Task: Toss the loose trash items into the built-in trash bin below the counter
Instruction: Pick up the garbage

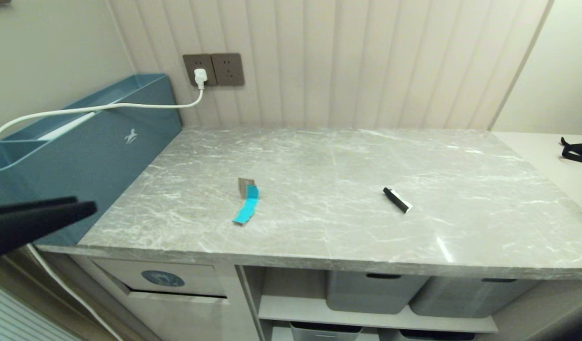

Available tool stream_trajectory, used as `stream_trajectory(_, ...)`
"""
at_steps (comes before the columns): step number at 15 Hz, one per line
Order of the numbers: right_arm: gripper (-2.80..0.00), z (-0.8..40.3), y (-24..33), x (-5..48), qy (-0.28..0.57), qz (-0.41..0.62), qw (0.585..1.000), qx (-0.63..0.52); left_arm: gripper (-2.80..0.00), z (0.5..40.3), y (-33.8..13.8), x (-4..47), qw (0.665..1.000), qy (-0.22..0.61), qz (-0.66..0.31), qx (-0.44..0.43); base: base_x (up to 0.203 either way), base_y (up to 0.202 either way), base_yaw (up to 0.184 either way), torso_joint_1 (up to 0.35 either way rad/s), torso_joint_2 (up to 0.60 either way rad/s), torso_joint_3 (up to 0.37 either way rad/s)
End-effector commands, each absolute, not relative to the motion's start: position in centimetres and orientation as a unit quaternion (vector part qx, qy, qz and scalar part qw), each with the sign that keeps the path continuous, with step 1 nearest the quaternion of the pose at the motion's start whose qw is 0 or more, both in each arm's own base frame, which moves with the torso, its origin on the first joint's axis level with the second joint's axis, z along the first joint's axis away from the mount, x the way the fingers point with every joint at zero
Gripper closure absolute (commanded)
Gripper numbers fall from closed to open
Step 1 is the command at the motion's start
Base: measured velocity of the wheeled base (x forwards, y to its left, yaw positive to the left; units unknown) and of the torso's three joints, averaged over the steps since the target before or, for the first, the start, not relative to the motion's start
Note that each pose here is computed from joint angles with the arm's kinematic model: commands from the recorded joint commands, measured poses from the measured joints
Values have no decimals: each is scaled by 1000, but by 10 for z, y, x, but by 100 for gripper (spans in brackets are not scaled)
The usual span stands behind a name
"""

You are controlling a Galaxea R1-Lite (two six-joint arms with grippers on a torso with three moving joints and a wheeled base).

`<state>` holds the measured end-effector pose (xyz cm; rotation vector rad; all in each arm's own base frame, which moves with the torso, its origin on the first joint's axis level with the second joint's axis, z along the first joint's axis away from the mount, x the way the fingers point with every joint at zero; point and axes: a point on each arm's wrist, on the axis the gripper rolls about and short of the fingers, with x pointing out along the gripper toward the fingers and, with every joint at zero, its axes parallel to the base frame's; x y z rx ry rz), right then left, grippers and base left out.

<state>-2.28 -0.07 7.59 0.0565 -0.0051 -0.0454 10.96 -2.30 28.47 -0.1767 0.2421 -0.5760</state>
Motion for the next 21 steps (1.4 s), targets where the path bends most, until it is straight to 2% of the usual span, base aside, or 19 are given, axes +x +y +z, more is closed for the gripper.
stream_trajectory(1,0,76,-1,-23,-2,-23,999,28,-280,273,-33,180,932,200,-283,-105,0,0,0,0,0,0)
stream_trajectory(5,0,76,-1,-23,-2,-23,999,28,-280,261,-46,262,920,243,-287,-107,0,0,0,0,0,0)
stream_trajectory(8,0,76,-1,-23,-2,-23,999,28,-280,235,-52,312,927,257,-270,-50,0,0,0,0,0,0)
stream_trajectory(12,0,76,-1,-23,-2,-23,999,28,-280,227,-75,365,926,242,-289,-11,0,0,0,0,0,0)
stream_trajectory(15,0,76,-1,-23,-2,-23,999,28,-280,221,-98,384,918,245,-311,-2,0,0,0,0,0,0)
stream_trajectory(21,0,76,-1,-23,-2,-23,999,28,-280,216,-125,389,912,251,-326,10,0,0,0,0,0,0)
